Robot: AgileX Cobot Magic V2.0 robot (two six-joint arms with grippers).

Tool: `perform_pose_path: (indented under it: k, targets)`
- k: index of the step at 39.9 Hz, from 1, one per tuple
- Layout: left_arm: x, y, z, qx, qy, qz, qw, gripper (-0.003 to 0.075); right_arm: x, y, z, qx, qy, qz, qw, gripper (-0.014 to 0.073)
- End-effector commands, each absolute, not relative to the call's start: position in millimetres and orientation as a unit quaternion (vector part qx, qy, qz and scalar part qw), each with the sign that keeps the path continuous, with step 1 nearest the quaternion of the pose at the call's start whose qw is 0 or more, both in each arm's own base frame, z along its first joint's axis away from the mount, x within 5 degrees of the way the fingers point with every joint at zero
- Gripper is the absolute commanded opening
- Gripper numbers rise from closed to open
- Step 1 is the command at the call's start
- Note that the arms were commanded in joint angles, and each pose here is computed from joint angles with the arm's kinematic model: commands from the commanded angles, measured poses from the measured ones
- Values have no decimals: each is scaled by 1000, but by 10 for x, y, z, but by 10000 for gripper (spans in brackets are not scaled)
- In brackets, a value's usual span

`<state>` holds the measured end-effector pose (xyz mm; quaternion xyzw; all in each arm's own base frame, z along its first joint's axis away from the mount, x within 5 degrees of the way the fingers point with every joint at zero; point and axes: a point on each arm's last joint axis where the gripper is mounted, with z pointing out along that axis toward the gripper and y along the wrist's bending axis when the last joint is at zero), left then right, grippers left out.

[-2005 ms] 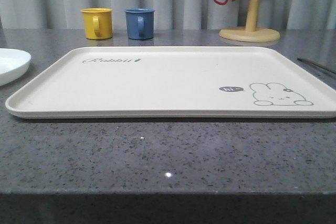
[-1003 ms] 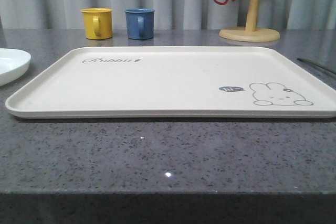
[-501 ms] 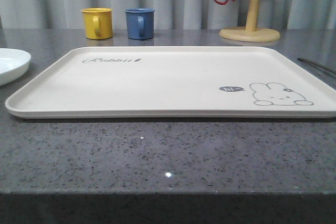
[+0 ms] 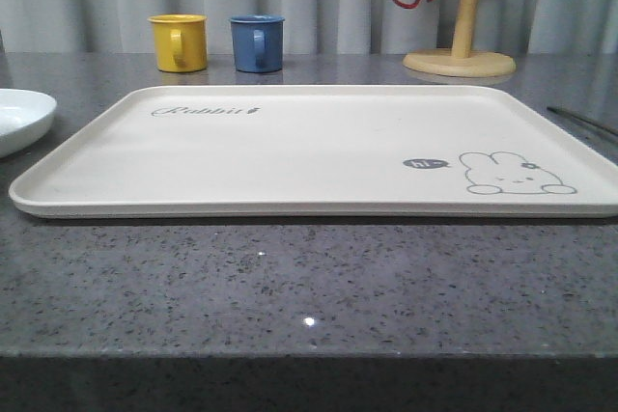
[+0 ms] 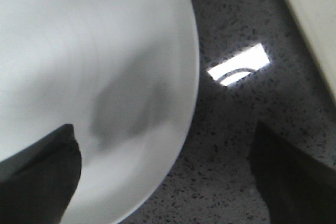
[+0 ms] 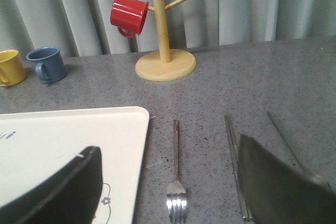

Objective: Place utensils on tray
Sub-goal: 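Move the left gripper down to grasp the white plate's rim, then carry the white plate onto the tray and release it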

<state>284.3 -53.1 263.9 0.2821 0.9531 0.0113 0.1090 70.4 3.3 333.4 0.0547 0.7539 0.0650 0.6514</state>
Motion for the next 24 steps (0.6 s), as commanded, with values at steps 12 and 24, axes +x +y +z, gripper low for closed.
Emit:
perform_pose_path:
  k: [12, 24]
  targets:
    - [2854, -555, 2807, 284, 948, 14, 145, 64, 714, 19, 3509, 58, 721, 62, 688, 561]
    - [2860, -556, 2809, 284, 947, 15, 148, -18, 714, 19, 3509, 58, 721, 62, 688, 561]
